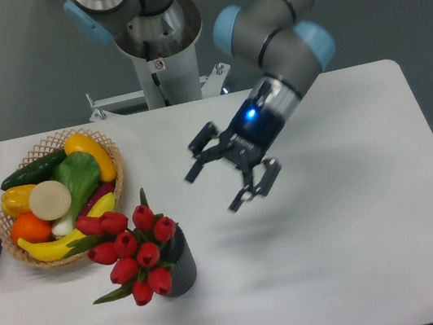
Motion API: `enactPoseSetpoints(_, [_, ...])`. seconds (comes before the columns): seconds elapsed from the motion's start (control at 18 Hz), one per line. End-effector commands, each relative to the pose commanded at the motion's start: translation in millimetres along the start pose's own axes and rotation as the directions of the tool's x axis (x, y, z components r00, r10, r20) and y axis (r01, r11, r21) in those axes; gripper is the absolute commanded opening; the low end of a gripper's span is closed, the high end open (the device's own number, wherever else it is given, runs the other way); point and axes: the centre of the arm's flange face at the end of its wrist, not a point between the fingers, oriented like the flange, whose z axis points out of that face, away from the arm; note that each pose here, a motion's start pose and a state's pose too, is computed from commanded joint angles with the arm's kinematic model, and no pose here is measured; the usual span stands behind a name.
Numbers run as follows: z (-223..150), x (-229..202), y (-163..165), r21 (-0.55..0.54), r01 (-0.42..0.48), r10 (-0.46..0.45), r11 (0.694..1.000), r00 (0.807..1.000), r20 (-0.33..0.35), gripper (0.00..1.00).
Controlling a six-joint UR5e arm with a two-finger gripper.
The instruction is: Insert the flowers into the vase
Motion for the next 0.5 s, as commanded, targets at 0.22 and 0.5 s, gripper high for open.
enactPoseSetpoints(0.22, [-59, -8, 3, -0.087, 0.002, 0.008, 0.996, 0.993, 0.117, 1.0])
enactPoseSetpoints(0.5, [-112, -17, -11, -0.365, -0.051, 0.125, 0.929, 0.975, 0.183, 1.0])
